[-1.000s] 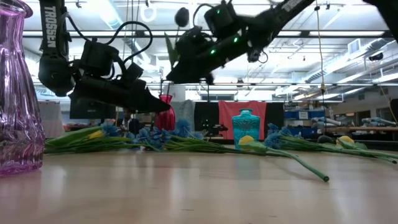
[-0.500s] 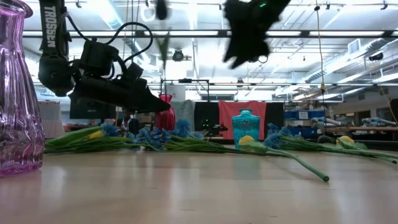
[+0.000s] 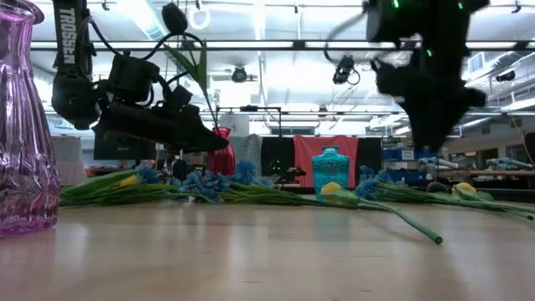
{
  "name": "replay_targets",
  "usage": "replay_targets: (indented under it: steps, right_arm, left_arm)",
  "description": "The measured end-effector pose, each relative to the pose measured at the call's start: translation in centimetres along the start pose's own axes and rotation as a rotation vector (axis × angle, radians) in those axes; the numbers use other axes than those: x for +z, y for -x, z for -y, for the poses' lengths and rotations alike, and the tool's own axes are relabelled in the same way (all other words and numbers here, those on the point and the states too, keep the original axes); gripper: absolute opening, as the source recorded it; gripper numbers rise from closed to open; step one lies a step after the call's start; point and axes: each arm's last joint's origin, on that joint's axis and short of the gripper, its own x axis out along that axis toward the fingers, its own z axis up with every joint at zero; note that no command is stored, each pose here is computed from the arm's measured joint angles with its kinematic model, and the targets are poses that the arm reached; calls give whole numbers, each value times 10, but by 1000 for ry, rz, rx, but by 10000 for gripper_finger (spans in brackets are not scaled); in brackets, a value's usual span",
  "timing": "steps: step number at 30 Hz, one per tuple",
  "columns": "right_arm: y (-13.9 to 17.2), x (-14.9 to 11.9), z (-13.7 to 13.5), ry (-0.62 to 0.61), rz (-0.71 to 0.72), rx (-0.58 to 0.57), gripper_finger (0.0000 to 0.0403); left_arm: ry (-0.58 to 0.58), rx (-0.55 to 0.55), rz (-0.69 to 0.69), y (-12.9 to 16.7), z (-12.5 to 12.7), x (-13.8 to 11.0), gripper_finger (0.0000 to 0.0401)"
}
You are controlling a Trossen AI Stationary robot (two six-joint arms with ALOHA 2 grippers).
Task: Sort flowers into vase by color
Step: Put the right black tulip into the red vase
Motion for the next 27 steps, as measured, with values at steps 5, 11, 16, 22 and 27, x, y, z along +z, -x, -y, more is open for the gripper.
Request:
replay_targets:
  steps: [5,11,16,22,27]
  right_arm:
    - [-23,-8,16,-86,-52,-83,169]
    - [-37,-10,24,-145,-94,-83,162]
    - [-51,-11,22,-189,-122,-43,157]
    - [-67,-13,16,-207,-191,-82,145]
    - [-74,-13,13,-207,-232,-102,128]
  left_arm:
    - [-7,6,0,0,0,0,202]
    - [-6,5,0,0,0,0,202]
    - [-2,5,-4,0,0,0,202]
    - [-1,5,-4,0,0,0,202]
    - [0,2,-8,0,0,-1,202]
